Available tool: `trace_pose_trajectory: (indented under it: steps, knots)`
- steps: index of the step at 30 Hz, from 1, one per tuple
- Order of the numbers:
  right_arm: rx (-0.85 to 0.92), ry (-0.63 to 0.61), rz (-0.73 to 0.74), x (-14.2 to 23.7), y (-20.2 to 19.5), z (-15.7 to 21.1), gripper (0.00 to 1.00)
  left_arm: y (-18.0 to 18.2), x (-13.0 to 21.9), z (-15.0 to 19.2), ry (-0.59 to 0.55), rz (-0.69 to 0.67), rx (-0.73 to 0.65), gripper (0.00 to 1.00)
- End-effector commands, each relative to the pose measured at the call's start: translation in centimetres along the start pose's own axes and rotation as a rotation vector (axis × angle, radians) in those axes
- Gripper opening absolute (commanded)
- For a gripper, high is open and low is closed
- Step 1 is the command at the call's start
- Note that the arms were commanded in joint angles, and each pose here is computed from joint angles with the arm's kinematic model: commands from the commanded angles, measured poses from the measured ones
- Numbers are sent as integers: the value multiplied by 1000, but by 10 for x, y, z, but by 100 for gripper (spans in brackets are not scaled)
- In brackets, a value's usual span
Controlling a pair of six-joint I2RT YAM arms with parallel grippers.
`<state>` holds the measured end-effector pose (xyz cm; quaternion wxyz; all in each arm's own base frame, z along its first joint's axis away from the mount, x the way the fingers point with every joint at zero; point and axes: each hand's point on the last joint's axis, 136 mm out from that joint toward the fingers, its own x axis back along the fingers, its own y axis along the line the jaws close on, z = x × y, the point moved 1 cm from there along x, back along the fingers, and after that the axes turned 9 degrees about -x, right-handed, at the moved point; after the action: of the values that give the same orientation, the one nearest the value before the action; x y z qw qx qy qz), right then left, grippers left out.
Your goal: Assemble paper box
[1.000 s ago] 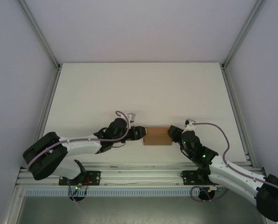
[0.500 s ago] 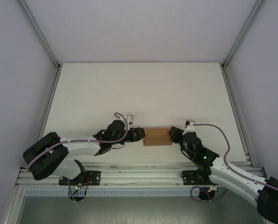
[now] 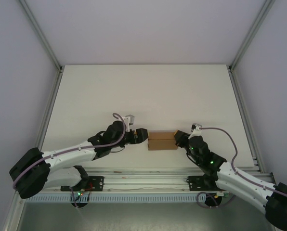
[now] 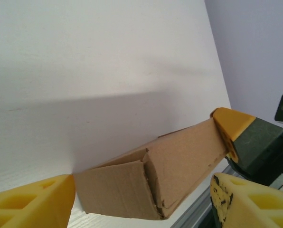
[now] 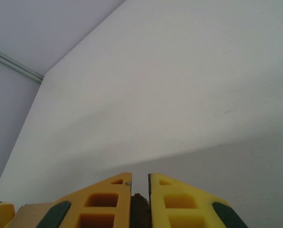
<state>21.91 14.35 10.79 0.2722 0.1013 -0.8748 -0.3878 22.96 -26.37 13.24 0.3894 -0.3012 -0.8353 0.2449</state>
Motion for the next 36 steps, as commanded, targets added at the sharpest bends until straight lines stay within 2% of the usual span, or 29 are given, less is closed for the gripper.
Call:
trace_pose_trajectory:
  steps: [1,6,11,15,18,20,26,29,30,32,33,36]
  knots:
    - [104,126,217,5,-59,32,12,7,-5,0,13,-34,-12,72]
    - [102,124,222,4,-62,33,12,-1,-23,9,71,26,-3,65]
    - [111,128,215,4,-62,34,12,6,-36,24,127,37,22,53]
    - [109,131,219,4,-64,35,10,21,-42,41,168,12,45,42]
    - [111,133,226,4,-66,36,8,38,-44,56,199,-31,60,27]
    - [108,133,236,4,-70,37,6,44,-44,63,205,-40,66,24]
    - [100,130,232,4,-68,36,6,46,-45,65,214,-45,48,23]
    - [122,122,213,5,-52,26,12,33,-46,51,199,-28,2,25]
    - [132,115,210,6,-45,21,17,28,-46,44,189,-27,-16,28]
    - [166,99,193,8,-25,7,23,17,-44,27,158,-36,-60,43]
    - [183,87,189,10,-14,-1,28,12,-41,16,135,-45,-83,46]
    - [232,38,185,17,14,-27,48,3,-27,-21,41,-123,-148,64]
